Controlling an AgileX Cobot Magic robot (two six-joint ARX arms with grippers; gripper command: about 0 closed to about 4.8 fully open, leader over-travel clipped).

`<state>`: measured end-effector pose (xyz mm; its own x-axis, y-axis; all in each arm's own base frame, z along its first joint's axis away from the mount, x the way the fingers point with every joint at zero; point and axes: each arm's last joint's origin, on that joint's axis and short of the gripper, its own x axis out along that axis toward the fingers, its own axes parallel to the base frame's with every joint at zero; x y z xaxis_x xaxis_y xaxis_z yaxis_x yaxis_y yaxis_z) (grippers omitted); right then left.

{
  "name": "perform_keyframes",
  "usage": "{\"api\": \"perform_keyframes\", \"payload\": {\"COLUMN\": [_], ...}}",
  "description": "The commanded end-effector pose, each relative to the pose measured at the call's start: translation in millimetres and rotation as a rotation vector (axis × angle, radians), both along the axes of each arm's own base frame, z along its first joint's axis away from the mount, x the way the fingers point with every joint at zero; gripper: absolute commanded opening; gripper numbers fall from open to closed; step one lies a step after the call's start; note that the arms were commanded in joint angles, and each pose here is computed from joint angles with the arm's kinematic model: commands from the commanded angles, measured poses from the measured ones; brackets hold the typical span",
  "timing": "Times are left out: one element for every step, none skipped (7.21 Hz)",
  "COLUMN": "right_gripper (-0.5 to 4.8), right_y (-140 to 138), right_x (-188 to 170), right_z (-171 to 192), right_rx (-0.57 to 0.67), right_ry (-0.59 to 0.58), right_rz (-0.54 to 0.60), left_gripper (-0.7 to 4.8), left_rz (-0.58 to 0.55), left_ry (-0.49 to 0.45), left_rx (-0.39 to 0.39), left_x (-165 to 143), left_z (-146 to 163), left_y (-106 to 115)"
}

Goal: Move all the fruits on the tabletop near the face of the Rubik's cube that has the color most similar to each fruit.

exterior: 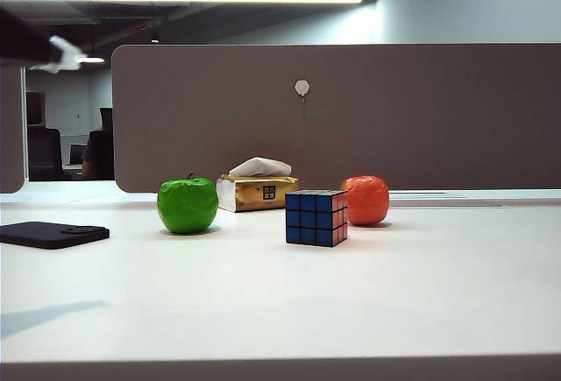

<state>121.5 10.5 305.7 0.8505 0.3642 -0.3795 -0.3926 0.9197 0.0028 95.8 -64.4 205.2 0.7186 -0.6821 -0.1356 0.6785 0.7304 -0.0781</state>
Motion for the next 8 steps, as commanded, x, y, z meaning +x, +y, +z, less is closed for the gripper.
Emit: {"api": "perform_keyframes", "payload": {"right_gripper": [-0.01,0.0,0.0,-0.01,-0.01,0.0,-0.01,-0.01], "right_y": [-2,-1,12,24,31,40,70,79], "right_x": [56,85,165,204,227,260,294,304], "right_z": [3,-6,-12,-2,1,-5,-25,-33], "right_rx": [-0.03,-0.025,0.016,0.018,0.019,0.055,0.092,0.093], "right_ry": [-0.118,-0.127,-0.076,-0.076,-0.079,-0.049,0.0,0.014], "right_rz": [-0.061,-0.051,0.065,0.098,0.113,0.131,0.175,0.192], "left_gripper": [-0.05,-0.05,-0.05,-0.05,-0.05,-0.05,-0.05,-0.05], "left_rz": [0.079,0.081,0.09,0.089,0.089,0.089,0.089,0.089], "left_ry": [-0.01,-0.028,-0.028,-0.027,-0.027,-0.024,-0.014,-0.001], "left_rx": [0.024,0.01,0.012,0.012,0.012,0.01,0.014,0.023], "left_x": [81,87,88,88,88,88,88,88], "left_z": [47,48,47,47,47,47,46,44], "left_y": [-47,-51,-50,-50,-50,-50,-50,-50]}}
